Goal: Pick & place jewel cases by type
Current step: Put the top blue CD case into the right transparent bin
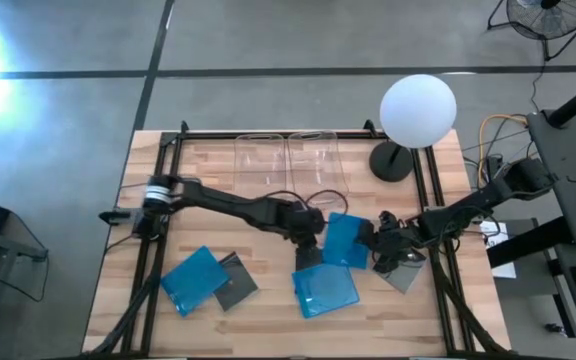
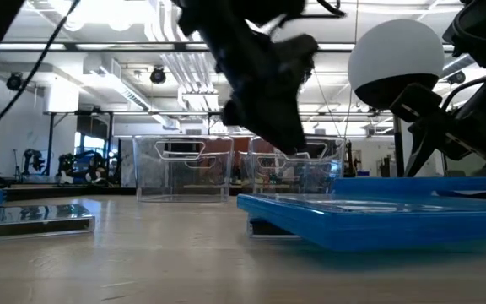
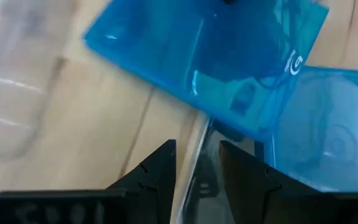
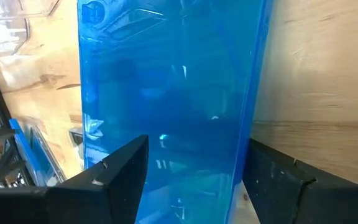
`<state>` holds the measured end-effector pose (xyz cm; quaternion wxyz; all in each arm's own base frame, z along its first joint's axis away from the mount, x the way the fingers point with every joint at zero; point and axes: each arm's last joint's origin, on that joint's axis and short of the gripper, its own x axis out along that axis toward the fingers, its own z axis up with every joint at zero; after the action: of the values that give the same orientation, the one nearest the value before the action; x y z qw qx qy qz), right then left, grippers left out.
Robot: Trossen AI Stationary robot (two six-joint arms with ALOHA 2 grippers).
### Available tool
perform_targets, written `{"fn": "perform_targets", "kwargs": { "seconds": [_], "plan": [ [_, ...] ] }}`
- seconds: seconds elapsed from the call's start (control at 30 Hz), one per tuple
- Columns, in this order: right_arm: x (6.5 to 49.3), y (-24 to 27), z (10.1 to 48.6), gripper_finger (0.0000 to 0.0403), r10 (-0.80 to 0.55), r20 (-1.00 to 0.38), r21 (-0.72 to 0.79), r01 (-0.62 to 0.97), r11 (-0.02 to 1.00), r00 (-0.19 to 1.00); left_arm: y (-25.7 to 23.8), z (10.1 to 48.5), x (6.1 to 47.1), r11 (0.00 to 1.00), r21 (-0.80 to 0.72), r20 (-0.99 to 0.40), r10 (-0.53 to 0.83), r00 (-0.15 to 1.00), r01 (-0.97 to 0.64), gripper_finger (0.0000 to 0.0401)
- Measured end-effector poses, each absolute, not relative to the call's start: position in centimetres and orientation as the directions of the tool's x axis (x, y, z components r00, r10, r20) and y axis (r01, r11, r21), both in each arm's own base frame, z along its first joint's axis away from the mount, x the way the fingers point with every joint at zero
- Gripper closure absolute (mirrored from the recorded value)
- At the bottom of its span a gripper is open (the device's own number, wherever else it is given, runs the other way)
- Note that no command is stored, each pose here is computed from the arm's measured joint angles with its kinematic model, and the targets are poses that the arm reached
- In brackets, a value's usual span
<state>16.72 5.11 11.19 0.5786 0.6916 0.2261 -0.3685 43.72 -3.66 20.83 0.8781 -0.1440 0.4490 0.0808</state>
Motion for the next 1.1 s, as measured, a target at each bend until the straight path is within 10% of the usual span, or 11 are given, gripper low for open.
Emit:
{"fn": "perform_targets", "kwargs": {
  "seconds": [0.47, 0.87, 1.1],
  "plan": [
    [17.5, 5.1, 11.8, 0.0179, -0.163, -0.687, 0.727, 0.672, -0.142, 0.709, -4.2, 17.9, 46.6, 0.959, -0.197, -0.841, -0.058, 0.538, -0.206, 0.0298],
    [18.6, 5.4, 13.5, 0.0348, -0.120, -0.546, 0.837, 0.546, -0.035, 0.829, -4.0, 18.9, 46.4, 0.967, -0.154, -0.833, -0.016, 0.553, -0.205, 0.0298],
    [18.9, 4.9, 13.7, 0.0350, -0.174, -0.518, 0.853, 0.522, -0.025, 0.838, -4.0, 18.9, 46.4, 0.966, -0.144, -0.830, 0.001, 0.558, -0.216, 0.0298]
  ]
}}
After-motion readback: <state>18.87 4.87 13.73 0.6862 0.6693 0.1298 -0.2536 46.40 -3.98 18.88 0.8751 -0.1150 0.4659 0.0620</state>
